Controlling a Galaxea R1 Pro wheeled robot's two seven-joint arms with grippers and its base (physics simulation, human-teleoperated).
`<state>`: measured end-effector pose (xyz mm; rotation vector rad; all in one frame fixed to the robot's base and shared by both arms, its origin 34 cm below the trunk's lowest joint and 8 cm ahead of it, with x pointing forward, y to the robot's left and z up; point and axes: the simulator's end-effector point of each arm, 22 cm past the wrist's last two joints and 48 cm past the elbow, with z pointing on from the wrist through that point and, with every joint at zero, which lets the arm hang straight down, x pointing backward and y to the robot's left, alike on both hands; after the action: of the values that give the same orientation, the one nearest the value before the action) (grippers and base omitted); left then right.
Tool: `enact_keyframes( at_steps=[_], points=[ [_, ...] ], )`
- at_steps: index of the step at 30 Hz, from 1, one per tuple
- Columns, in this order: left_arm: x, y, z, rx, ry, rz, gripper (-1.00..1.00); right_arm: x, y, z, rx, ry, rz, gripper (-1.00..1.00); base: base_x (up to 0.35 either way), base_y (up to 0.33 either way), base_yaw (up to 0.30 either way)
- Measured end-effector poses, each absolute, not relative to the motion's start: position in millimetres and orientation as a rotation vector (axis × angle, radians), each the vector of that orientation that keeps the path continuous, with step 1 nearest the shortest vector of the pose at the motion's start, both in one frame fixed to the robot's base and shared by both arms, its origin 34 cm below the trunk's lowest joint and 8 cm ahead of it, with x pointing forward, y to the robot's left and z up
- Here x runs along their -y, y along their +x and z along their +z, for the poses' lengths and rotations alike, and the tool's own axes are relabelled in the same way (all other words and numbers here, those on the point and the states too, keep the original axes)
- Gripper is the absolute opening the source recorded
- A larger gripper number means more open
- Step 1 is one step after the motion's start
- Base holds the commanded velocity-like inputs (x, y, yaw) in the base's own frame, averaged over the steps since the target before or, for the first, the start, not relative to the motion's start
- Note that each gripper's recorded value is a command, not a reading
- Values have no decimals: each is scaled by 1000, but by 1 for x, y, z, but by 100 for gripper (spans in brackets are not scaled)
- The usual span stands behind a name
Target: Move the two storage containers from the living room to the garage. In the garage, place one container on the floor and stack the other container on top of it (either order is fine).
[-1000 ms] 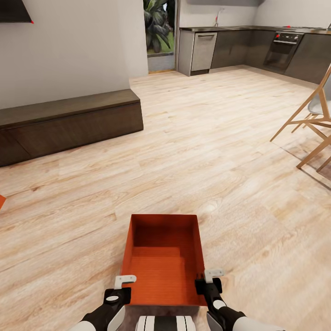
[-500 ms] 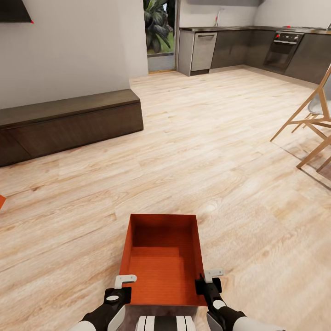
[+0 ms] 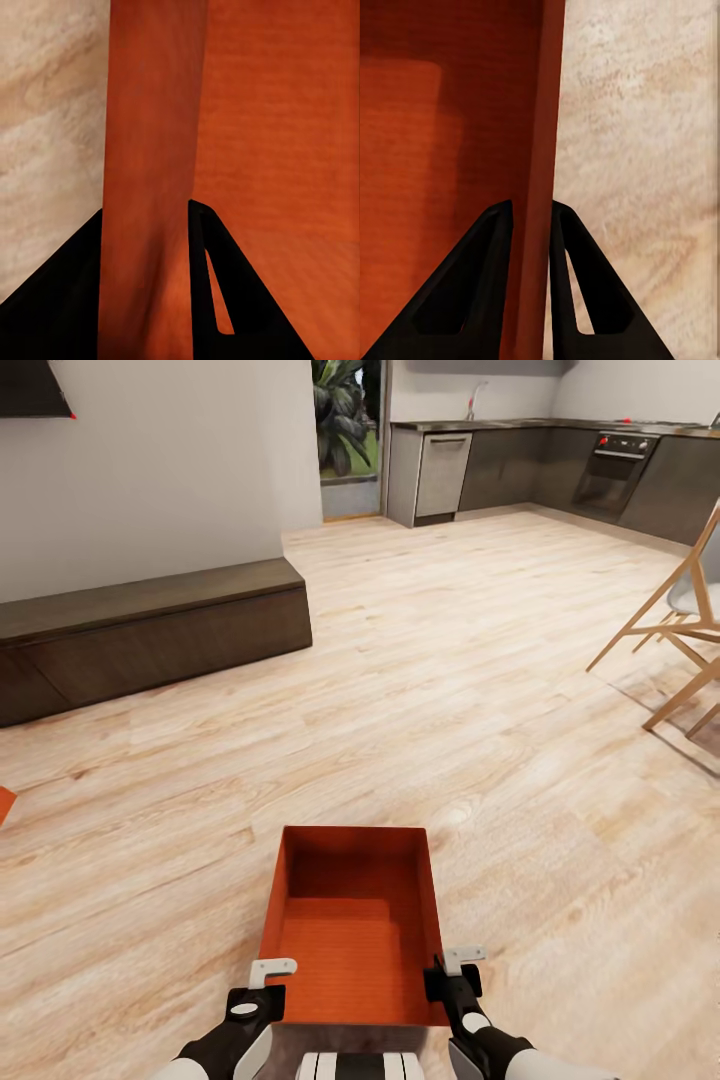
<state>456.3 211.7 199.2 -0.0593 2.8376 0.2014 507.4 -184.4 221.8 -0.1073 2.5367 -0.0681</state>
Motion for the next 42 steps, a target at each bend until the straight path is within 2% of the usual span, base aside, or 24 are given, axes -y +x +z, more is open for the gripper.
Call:
enact_keyframes(
  at_steps=[42],
  points=[
    [-211,474,288,-2839,-55,201,-100,185,524,311,-2537,-103,-68,-100,0,0,0]
  ],
)
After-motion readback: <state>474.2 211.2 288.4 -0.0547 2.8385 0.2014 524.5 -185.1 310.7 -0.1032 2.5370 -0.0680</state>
